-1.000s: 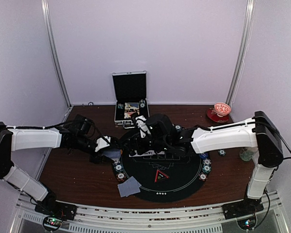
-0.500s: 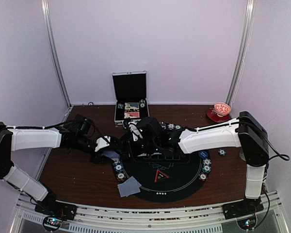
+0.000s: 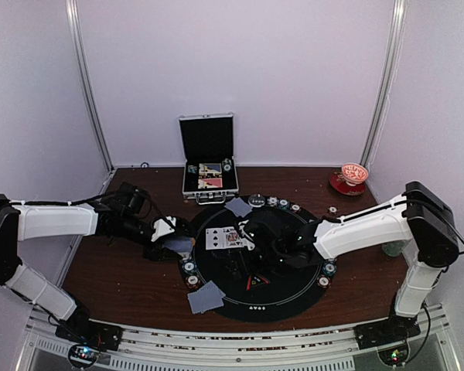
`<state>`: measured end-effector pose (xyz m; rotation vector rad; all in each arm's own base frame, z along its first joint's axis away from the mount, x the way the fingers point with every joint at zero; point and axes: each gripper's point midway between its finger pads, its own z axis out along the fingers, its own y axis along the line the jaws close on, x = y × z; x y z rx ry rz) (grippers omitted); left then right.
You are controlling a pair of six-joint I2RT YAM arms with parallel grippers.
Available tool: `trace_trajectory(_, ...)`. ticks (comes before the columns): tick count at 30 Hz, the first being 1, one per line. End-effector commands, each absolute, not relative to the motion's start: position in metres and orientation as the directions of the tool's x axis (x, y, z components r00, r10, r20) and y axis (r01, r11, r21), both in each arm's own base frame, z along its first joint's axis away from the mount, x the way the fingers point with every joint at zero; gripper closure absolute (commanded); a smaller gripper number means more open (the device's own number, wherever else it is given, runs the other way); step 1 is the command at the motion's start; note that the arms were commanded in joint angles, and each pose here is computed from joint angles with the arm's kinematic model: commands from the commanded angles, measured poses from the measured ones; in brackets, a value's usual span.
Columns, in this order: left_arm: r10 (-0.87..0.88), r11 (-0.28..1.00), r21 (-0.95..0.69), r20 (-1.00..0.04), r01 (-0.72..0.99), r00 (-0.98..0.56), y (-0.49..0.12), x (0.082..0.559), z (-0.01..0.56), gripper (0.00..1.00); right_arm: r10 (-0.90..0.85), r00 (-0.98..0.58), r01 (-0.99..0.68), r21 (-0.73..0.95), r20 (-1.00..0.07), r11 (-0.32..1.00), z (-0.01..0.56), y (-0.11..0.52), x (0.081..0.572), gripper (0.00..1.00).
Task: Distribute texas hold em gaming equipment
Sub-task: Pick up the all-in button from the poker table mat.
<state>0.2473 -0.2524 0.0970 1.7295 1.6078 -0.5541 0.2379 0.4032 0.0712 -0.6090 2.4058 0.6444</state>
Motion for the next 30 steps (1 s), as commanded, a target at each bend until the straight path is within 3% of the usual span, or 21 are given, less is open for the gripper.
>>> trace_trajectory(1, 0.659, 0.008, 0.216, -0.735, 0.976, 0.157, -0.255, 0.248, 0.105, 0.44, -0.270, -0.744, -0.506, 0.251, -0.611, 0.825, 0.070, 0.372, 0.230, 0.01)
trace_trajectory(20, 0.664, 0.009, 0.209, -0.732, 0.978, 0.151, -0.255, 0.248, 0.103, 0.44, -0.535, -0.698, -0.612, 0.008, -0.477, 0.791, 0.024, 0.352, 0.197, 0.00)
trace_trajectory(30, 0.665, 0.010, 0.208, -0.732, 0.978, 0.148, -0.255, 0.248, 0.102, 0.44, -0.566, -0.693, -0.618, -0.037, -0.447, 0.785, 0.013, 0.348, 0.198, 0.17)
